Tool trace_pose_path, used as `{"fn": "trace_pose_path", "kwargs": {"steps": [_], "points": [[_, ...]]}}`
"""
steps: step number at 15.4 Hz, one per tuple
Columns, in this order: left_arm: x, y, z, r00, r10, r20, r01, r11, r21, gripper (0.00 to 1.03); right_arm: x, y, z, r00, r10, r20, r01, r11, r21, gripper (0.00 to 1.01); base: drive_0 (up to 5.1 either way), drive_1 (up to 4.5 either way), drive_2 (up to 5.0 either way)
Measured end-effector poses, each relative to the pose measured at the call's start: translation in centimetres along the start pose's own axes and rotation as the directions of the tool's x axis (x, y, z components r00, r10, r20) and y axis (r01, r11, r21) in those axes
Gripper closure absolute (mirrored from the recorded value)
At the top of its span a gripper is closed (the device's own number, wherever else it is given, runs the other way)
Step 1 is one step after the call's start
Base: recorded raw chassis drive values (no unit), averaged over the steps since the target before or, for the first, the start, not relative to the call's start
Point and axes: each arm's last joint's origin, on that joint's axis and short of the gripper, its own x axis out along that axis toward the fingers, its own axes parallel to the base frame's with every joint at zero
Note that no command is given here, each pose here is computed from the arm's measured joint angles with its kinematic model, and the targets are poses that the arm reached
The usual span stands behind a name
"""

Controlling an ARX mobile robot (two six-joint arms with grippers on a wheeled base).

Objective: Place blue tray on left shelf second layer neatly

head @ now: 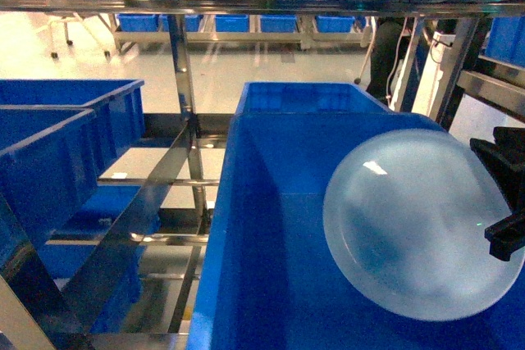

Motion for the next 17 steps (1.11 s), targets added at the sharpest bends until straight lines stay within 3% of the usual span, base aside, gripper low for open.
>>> {"fn": "trace_pose_path", "kwargs": {"steps": [3, 6, 11, 14, 15, 17], "points": [[0.0, 0.0, 0.0, 1.0, 0.0, 0.0, 0.0, 1.0, 0.0, 0.05, -0.8, 0.2, 0.0, 1.0, -0.003, -0.015, 0.003, 0.9999, 0.01, 0.39, 0.0, 0.0, 0.0], [0.0, 0.0, 0.0, 1.0, 0.0, 0.0, 0.0, 1.0, 0.0, 0.05, -3.2, 0.7, 1.5, 1.0, -0.002, 0.005, 0.002, 0.9999, 0.015, 0.02, 0.0, 0.0, 0.0], [0.0, 0.0, 0.0, 1.0, 0.0, 0.0, 0.0, 1.0, 0.0, 0.05, -8.2, 0.9, 2.2, 0.999, -0.025, -0.027, 0.027, 0.9979, 0.059, 0.03, 0.0, 0.0, 0.0], [0.0, 0.0, 0.0, 1.0, 0.0, 0.0, 0.0, 1.0, 0.0, 0.05, -11.4, 0.9, 4.1, 0.999, -0.038, -0.009, 0.039, 0.9923, 0.118, 0.03, 0.0, 0.0, 0.0], [0.0, 0.0, 0.0, 1.0, 0.0, 0.0, 0.0, 1.0, 0.0, 0.05, -13.9, 0.9, 5.7, 0.998, -0.068, 0.018, 0.065, 0.9858, 0.155, 0.03, 0.0, 0.0, 0.0], [0.0, 0.0, 0.0, 1.0, 0.0, 0.0, 0.0, 1.0, 0.0, 0.05, -14.8, 1.0, 6.6, 0.994, -0.09, 0.064, 0.079, 0.9851, 0.153, 0.03, 0.0, 0.0, 0.0]]}}
